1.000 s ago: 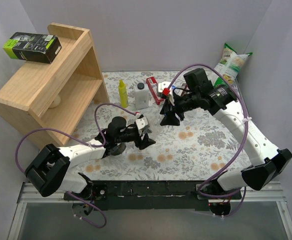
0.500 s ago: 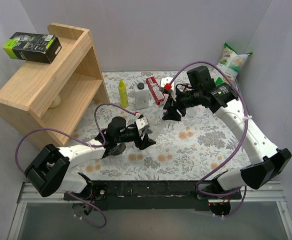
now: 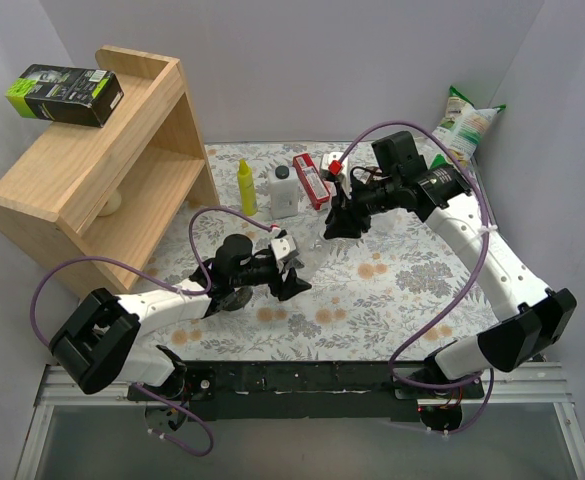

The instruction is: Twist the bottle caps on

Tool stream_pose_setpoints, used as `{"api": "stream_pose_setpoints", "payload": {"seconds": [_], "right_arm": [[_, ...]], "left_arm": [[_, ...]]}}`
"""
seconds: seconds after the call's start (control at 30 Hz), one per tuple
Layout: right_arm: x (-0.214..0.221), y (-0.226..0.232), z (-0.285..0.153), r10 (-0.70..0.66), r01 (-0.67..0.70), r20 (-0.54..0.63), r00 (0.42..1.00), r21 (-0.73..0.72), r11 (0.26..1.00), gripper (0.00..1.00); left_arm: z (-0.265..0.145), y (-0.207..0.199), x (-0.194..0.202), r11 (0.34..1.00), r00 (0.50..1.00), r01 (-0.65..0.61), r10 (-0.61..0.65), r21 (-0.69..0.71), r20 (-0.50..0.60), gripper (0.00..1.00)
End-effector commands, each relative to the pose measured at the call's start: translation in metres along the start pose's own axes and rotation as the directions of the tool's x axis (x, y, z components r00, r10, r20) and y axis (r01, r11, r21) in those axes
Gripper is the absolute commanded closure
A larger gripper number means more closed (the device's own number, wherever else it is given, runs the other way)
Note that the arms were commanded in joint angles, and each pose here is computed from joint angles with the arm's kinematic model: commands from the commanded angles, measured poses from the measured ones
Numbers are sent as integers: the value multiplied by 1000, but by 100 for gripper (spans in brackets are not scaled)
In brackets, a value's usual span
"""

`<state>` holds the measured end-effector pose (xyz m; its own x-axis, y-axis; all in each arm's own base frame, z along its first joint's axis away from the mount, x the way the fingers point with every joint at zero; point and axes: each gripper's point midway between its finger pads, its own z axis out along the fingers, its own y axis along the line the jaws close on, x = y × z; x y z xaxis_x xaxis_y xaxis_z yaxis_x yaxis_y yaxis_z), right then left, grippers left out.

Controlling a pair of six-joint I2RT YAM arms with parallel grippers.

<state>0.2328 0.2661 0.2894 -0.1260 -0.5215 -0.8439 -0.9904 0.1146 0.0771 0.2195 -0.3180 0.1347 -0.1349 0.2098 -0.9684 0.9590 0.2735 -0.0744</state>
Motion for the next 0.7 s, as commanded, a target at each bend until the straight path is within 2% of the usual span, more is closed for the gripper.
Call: {"api": "stream_pose_setpoints", "payload": {"seconds": [0.0, 0.13, 0.2, 0.33, 0.47, 0.53, 0.57, 0.63, 0.67], "right_arm": [[9, -3, 2, 139, -138, 9, 990, -48, 989, 78], [17, -13, 3, 272, -272, 17, 962, -29, 962, 98], [20, -14, 6, 311, -311, 15, 950, -24, 950, 99], [17, -17, 6, 318, -318, 19, 948, -24, 948, 99], [-7, -42, -12, 295, -303, 90, 951, 87, 949, 97], [-13, -52, -21, 277, -290, 119, 954, 118, 950, 72], [-18, -53, -28, 254, -270, 139, 957, 116, 956, 55], [-22, -50, -29, 231, -247, 174, 957, 83, 965, 44], [-23, -47, -32, 231, -247, 190, 954, 70, 966, 43]], "left_arm": [[-2, 2, -29, 998, 994, -68, 69, -11, 87, 100], [5, 15, -38, 996, 994, -15, 25, -92, 110, 100], [7, 31, -43, 982, 992, 34, -11, -184, 127, 100], [10, 31, -47, 984, 991, 43, -20, -174, 132, 100], [3, 34, -35, 978, 996, 10, 8, -206, 84, 100], [-1, 31, -29, 980, 998, 9, 5, -197, 70, 100], [-6, 28, -29, 982, 997, -3, 17, -191, 71, 100], [-10, 20, -25, 987, 997, -11, 23, -161, 70, 100], [-12, 16, -22, 989, 998, -12, 22, -147, 67, 100]]}}
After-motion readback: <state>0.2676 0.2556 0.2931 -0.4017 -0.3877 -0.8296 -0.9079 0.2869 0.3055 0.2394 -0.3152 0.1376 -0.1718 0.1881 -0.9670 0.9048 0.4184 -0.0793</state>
